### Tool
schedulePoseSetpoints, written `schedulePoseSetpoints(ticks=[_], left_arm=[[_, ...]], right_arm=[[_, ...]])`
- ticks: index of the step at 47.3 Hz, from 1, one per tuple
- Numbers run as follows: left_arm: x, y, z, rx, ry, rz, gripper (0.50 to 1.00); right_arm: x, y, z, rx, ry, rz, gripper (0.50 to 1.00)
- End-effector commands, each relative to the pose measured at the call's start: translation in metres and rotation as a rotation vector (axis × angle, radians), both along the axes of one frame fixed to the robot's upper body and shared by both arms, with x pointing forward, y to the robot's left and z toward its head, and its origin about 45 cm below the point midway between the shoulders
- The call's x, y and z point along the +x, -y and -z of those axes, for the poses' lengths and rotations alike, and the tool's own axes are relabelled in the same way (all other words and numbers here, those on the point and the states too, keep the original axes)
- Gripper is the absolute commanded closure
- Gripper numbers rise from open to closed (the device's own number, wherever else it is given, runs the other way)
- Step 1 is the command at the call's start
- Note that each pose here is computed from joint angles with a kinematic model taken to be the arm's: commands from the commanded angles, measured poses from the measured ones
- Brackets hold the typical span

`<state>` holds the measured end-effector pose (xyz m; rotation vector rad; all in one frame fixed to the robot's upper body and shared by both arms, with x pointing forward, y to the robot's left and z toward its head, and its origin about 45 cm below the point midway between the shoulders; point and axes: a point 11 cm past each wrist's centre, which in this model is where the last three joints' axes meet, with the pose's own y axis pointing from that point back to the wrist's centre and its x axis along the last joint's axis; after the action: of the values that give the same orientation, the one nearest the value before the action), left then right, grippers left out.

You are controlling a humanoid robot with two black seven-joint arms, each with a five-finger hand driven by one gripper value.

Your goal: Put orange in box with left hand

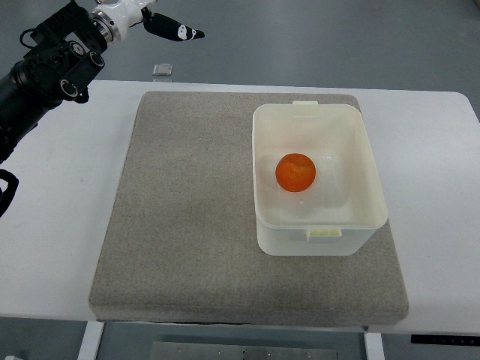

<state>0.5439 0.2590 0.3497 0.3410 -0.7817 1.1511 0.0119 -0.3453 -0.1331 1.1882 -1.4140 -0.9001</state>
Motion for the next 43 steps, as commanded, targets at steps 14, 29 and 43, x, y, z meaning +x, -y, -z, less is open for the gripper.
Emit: schedulePoseSetpoints(ticks=[14,29,43], left_arm=[[-0.004,-0.035,0.020,-0.663,-0.067,-0.144,0.632],[-0.019,-0.058,0.064,-0.950,-0.112,-0.217,0.643],[-0.022,-0.052,0.095,-1.125,-0.241,-0.293,0.647]], right_arm=[[0.000,0.000,0.000,0.000,0.000,-0.001,0.574],[0.000,0.000,0.000,0.000,0.000,-0.001,0.574],[0.000,0.000,0.000,0.000,0.000,-0.001,0.574]])
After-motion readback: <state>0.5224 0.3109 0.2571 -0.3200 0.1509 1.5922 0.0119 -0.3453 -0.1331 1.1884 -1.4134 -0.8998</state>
